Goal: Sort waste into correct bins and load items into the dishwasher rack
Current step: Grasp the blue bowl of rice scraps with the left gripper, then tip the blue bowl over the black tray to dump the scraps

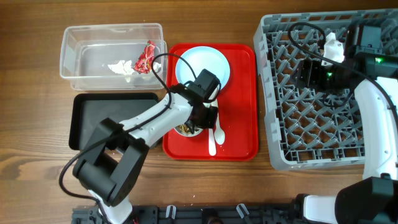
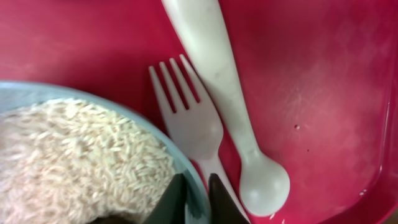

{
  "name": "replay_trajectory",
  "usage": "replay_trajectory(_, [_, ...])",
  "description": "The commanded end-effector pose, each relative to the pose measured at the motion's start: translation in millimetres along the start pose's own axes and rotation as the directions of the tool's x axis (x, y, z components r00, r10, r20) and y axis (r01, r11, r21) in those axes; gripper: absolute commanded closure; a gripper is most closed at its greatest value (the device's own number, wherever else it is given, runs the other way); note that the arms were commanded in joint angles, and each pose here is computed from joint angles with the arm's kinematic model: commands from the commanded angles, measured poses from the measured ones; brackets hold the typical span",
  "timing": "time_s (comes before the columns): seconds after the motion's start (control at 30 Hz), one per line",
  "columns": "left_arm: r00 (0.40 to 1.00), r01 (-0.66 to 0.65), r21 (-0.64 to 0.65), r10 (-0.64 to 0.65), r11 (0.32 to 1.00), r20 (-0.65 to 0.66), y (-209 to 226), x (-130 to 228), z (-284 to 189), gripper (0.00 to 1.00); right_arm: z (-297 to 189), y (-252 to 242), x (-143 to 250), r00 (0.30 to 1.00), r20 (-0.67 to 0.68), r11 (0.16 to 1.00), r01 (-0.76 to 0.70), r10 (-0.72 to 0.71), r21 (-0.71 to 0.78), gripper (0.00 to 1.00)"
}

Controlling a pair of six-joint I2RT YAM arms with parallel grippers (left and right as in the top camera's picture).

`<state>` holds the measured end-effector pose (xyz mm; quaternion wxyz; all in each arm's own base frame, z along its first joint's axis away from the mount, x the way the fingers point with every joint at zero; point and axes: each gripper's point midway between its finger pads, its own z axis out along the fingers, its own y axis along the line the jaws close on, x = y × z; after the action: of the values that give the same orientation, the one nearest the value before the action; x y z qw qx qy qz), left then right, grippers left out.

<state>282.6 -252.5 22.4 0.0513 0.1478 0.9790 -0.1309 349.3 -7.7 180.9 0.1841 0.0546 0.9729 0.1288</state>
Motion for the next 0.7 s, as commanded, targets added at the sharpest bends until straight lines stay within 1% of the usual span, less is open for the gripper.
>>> replay_trajectory(0.0, [1.000,-0.009,0.016,0.009,1.000,0.016,-6,-1,-11,0.96,-4,6,1,1.000,0.008,1.000,-0.006,0.006,-0.025,0.19])
replay_trajectory(0.1, [0.996,-0.022,0.026,0.020,0.999,0.087,-11,-7,-42,0.96,-4,6,1,1.000,0.007,1.000,-0.007,0.007,-0.024,0.19])
replay_trajectory(0.23, [0.982,-0.015,0.000,0.015,1.000,0.190,-5,-10,-89,0.96,-4,6,1,1.000,0.007,1.000,-0.003,0.003,-0.024,0.19])
replay_trajectory(0.27, [0.975,0.012,0.002,-0.012,1.000,0.222,5,-12,-107,0.96,-4,6,1,1.000,0.007,1.000,0.002,-0.002,-0.024,0.19])
replay_trajectory(0.37, [0.965,0.075,0.001,-0.073,0.997,0.253,26,-13,-128,0.96,-4,6,1,1.000,0.008,1.000,0.003,-0.003,-0.024,0.19])
replay_trajectory(0.4, [0.959,0.117,0.016,-0.118,0.993,0.256,39,-13,-135,0.96,-4,6,1,1.000,0.007,1.000,0.004,-0.003,-0.024,0.19])
replay_trajectory(0.47, [0.952,0.184,0.085,-0.199,0.979,0.231,59,-12,-144,0.96,-4,6,1,1.000,0.007,1.000,0.003,-0.003,-0.023,0.19])
replay_trajectory(0.57, [0.951,0.191,0.231,-0.238,0.954,0.196,75,-9,-152,0.96,-4,5,1,1.000,0.007,1.000,0.004,-0.004,-0.019,0.19])
replay_trajectory(0.67, [0.932,0.239,0.359,-0.317,0.902,0.178,100,-4,-155,0.96,-4,4,1,1.000,0.007,1.000,0.004,-0.004,-0.016,0.20])
